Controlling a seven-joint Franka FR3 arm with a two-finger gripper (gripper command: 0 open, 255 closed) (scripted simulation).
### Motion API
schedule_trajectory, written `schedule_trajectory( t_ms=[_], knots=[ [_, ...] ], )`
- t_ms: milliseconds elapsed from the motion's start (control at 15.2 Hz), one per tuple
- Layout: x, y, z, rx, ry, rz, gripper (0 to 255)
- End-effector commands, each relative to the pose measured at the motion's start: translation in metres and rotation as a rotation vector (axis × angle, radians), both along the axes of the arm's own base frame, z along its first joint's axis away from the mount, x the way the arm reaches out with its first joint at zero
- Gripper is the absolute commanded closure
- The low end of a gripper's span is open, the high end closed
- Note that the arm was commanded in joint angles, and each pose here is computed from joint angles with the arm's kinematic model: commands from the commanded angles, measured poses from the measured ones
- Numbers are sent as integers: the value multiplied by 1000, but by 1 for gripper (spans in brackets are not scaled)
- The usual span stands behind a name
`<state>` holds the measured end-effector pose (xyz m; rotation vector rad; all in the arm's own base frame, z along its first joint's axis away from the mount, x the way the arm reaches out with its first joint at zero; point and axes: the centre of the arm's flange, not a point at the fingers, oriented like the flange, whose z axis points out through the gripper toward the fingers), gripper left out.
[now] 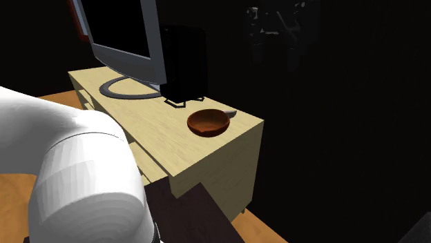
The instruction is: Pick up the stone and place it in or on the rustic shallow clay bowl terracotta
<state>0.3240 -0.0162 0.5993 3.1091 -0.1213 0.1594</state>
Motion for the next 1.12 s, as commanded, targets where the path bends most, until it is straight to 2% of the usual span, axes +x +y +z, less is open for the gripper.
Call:
schedule_trajectory(
  t_ms=[0,1056],
  knots=[
    [0,0,0,0,0,0,0],
    [69,150,-123,67,51,-38,0]
  ],
)
